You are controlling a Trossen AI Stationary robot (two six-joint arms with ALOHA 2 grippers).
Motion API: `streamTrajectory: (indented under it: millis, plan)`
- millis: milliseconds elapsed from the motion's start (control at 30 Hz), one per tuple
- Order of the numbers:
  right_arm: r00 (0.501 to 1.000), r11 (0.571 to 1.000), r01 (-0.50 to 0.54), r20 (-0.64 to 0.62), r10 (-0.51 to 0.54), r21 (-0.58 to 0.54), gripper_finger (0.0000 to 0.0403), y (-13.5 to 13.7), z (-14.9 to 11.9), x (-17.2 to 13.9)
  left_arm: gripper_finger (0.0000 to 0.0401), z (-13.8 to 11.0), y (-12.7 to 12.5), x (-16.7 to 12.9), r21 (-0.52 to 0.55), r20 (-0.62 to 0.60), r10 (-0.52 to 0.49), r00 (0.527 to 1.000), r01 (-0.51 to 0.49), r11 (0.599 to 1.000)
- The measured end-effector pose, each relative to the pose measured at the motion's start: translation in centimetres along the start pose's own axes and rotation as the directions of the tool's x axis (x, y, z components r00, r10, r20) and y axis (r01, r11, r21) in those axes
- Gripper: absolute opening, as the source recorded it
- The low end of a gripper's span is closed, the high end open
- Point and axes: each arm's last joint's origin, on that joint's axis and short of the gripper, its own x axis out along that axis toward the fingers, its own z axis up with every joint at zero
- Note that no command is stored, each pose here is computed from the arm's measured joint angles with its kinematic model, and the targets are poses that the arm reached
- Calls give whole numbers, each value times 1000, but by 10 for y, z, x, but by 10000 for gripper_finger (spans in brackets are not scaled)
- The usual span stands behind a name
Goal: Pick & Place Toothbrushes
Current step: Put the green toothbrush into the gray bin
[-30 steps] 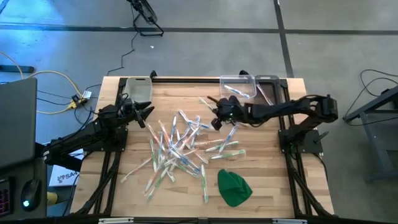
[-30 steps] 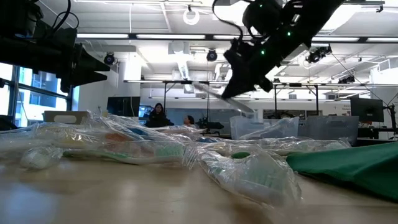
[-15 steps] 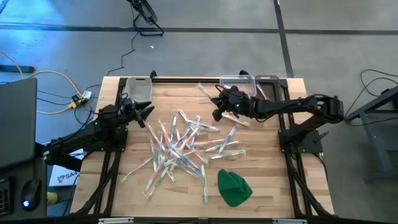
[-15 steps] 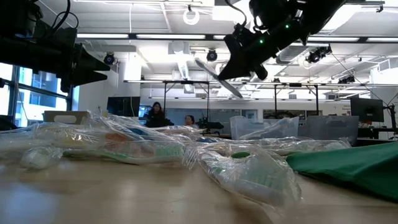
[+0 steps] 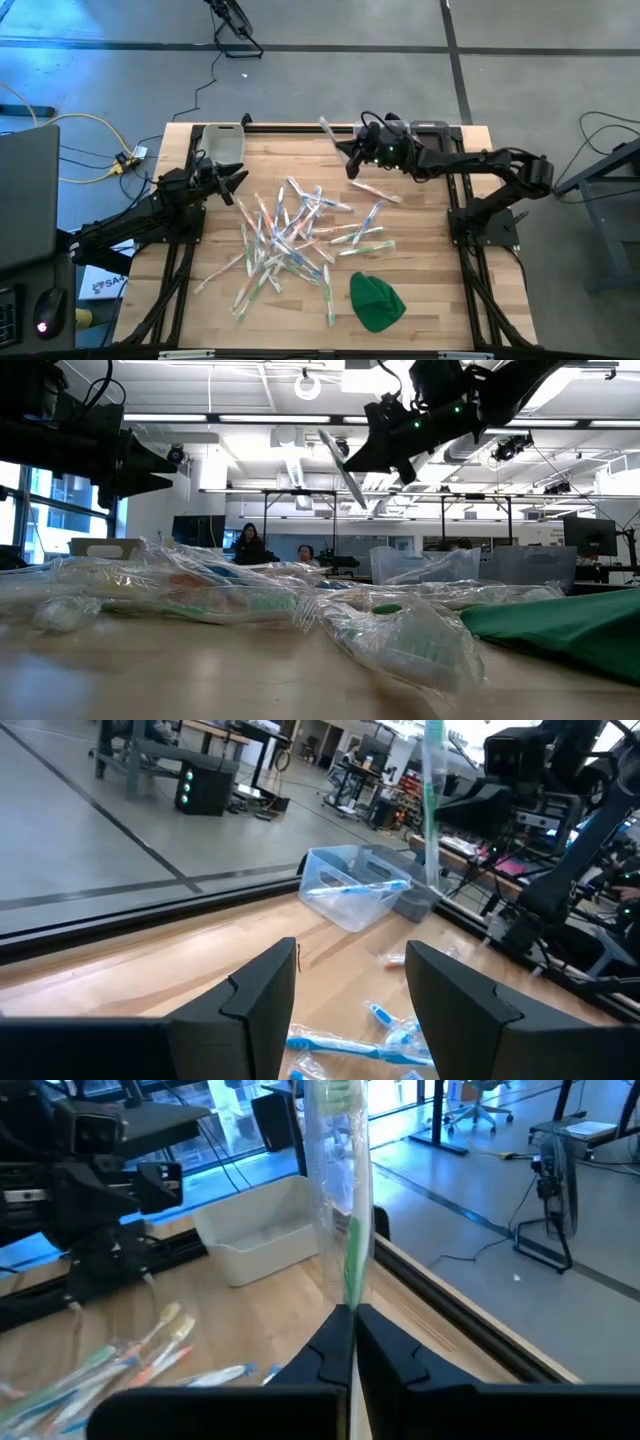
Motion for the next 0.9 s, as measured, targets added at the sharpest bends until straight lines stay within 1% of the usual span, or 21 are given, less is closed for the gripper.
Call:
streamTrajectory:
  millis: [67,133,233,333,433,633,733,900]
  plan:
    - [1000,1000,6,1,-6,2,2,-3,1,0,187,2,-1,0,-3,29,4,1000,-4,1000]
    - [1000,1000,6,1,-6,3,2,-4,1,0,187,8,-2,0,-7,87,-4,996,4,1000]
    - [1000,1000,-13,10,13,4,2,-4,2,0,187,16,-5,0,14,167,-32,985,31,999]
    - [999,1000,-23,26,23,2,2,-2,3,0,187,20,-7,1,44,204,-50,978,41,998]
    - [999,999,-33,29,33,0,3,0,3,1,187,19,-7,4,46,188,-45,981,36,998]
    - [997,997,-75,21,75,-4,3,6,2,0,187,14,-6,14,-17,125,-25,992,28,999]
    - [995,995,-98,16,98,-8,3,13,0,0,187,14,-8,21,-37,118,-54,992,59,998]
    - [990,989,-144,-1,144,-14,3,24,-2,-1,187,14,-12,34,-34,118,-137,983,142,989]
